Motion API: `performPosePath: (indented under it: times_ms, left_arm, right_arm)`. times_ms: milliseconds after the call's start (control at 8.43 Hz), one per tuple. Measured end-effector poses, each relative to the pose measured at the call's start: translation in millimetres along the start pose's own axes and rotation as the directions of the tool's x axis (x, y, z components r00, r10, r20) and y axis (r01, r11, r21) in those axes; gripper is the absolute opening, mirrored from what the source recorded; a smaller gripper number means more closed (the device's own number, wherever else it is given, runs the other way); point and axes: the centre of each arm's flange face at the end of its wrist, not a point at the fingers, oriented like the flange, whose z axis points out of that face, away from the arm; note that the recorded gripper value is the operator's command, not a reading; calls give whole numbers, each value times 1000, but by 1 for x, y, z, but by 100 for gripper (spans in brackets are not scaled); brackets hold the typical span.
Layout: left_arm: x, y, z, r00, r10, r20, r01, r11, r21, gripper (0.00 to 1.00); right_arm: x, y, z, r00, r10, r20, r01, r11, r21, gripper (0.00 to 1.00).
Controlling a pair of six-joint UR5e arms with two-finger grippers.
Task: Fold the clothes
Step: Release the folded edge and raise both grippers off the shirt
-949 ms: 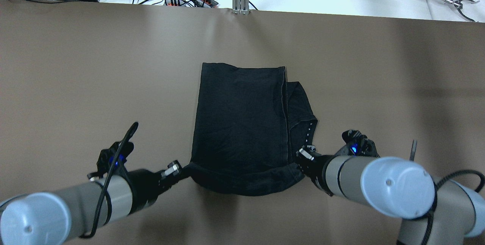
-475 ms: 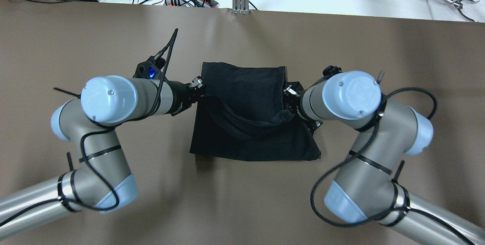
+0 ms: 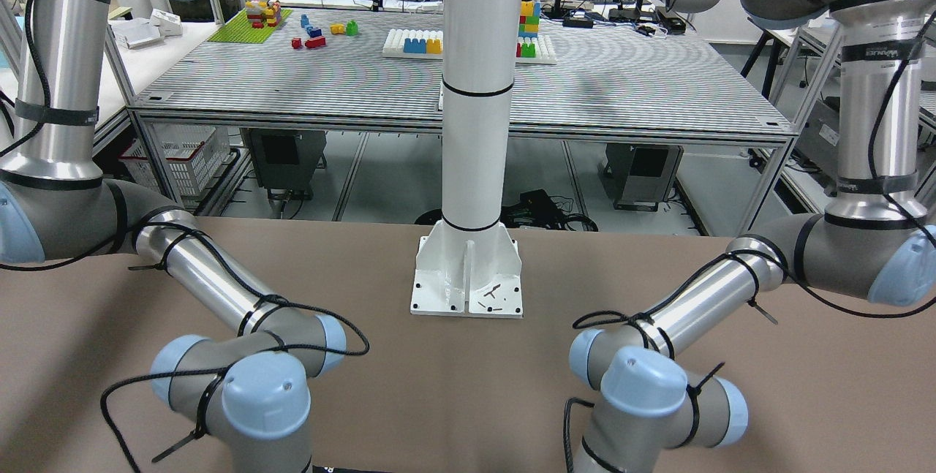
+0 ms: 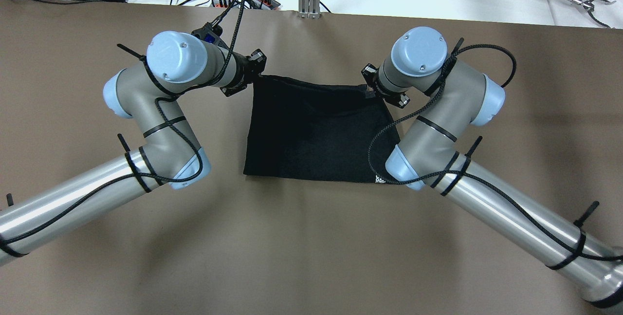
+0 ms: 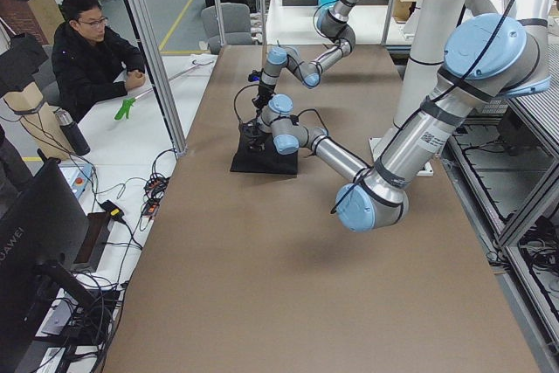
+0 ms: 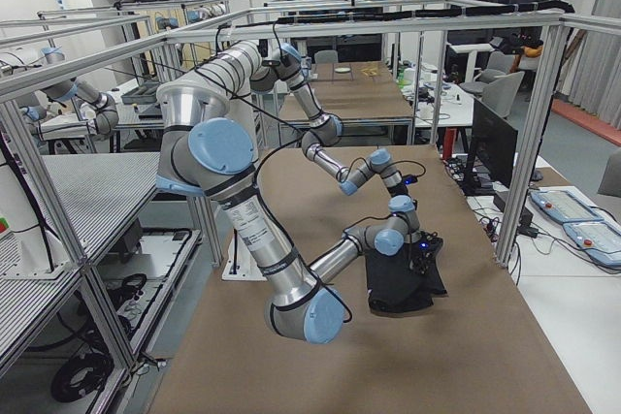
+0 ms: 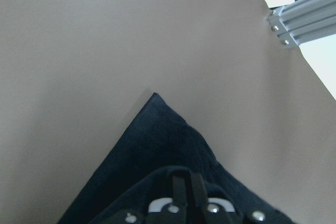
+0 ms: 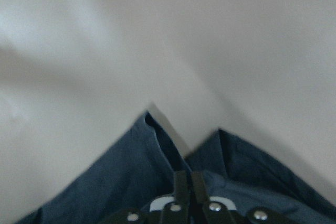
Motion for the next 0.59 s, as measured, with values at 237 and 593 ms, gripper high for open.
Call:
performPosePath:
  times_ms: [237, 593]
  left_arm:
    - [16, -38, 64, 998, 58, 2, -58, 995, 78, 94]
    - [24, -70, 75, 995, 97, 8, -98, 987, 124, 94]
  right_arm:
    - [-31, -43, 35, 997, -73, -11, 73, 997, 35, 94]
    - [-36, -78, 39, 986, -169, -13, 169, 983, 65, 94]
